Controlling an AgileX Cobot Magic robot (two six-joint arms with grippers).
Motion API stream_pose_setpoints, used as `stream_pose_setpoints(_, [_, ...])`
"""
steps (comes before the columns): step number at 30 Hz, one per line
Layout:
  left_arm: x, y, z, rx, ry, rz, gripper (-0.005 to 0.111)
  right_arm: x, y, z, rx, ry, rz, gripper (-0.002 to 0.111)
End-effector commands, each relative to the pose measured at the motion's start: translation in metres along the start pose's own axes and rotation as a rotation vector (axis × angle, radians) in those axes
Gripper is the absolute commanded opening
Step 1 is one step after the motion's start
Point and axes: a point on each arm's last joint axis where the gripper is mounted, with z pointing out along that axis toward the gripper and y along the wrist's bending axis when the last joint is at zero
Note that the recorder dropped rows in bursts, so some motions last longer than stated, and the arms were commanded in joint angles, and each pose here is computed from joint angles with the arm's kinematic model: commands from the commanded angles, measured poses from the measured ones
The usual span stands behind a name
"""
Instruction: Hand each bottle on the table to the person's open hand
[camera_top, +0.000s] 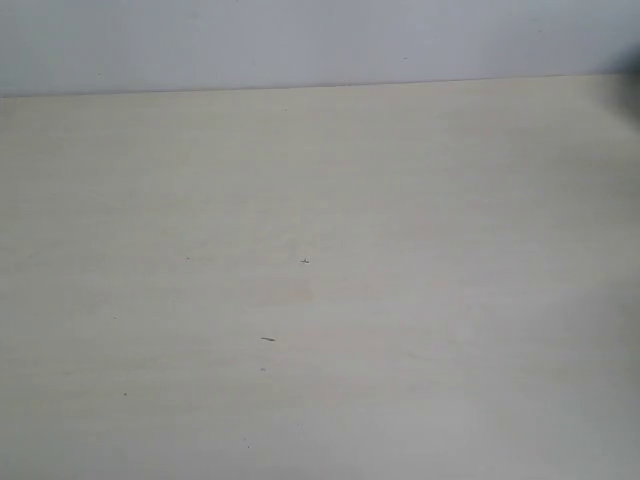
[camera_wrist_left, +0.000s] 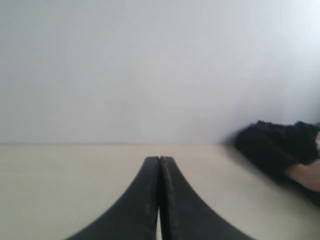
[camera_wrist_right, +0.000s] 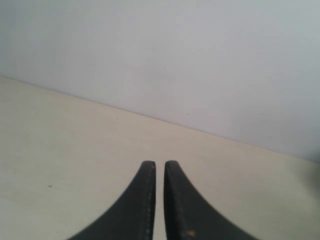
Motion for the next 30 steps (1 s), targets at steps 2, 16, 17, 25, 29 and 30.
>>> stream_pose_setpoints(2, [0.008,0.006,-0.031,-0.06,-0.155,0.019,0.001,-0.003,-0.001,-0.002,0.007,-0.023,-0.003,0.008])
stream_pose_setpoints(16, [0.029,0.011,-0.036,-0.061,-0.15,-0.022,0.001,-0.003,-0.001,-0.002,0.006,-0.023,-0.001,0.008])
stream_pose_setpoints(17, [0.029,0.011,-0.037,-0.06,-0.151,-0.017,0.001,-0.003,-0.001,-0.002,0.006,-0.023,-0.001,0.008])
stream_pose_setpoints(25, [0.061,0.032,-0.036,-0.207,-0.108,0.117,0.001,-0.003,-0.001,-0.002,0.006,-0.023,-0.001,0.008])
stream_pose_setpoints(29, [0.066,0.036,-0.039,-0.232,-0.223,0.107,0.001,-0.003,-0.001,-0.002,0.006,-0.023,-0.001,0.008])
stream_pose_setpoints(30, [0.066,0.037,-0.039,-0.236,-0.214,0.121,0.001,-0.003,-0.001,-0.002,0.006,-0.023,-0.001,0.008])
